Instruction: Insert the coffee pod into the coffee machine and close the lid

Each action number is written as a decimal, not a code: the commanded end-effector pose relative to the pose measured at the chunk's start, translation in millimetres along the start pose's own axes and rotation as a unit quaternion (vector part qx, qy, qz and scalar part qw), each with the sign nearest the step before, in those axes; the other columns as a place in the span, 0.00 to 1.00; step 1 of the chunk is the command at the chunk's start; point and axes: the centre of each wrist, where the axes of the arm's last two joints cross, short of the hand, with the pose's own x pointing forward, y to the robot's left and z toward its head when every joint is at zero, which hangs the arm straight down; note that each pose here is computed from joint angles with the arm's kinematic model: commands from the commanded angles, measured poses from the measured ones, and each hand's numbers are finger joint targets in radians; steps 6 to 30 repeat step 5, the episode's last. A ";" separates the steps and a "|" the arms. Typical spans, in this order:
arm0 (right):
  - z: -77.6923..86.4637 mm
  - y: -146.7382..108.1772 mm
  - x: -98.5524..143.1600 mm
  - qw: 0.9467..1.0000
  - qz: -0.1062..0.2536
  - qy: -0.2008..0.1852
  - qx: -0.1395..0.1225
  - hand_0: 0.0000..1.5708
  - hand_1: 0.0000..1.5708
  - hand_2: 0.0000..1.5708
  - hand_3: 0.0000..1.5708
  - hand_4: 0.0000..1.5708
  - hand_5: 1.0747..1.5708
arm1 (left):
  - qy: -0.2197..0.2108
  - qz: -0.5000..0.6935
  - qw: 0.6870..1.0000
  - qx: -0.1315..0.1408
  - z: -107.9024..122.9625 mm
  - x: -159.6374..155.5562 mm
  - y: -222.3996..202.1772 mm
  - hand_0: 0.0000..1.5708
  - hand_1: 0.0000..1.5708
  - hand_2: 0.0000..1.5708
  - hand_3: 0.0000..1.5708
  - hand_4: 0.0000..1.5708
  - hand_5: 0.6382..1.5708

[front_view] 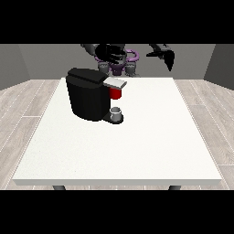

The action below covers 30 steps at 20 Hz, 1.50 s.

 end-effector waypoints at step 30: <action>79.0 32.8 -57.5 0.993 -0.106 0.038 -0.028 0.00 0.00 0.00 0.00 0.10 1.00 | 0.024 0.008 0.999 0.026 19.9 -26.8 -8.6 0.00 0.00 0.00 0.00 0.12 1.00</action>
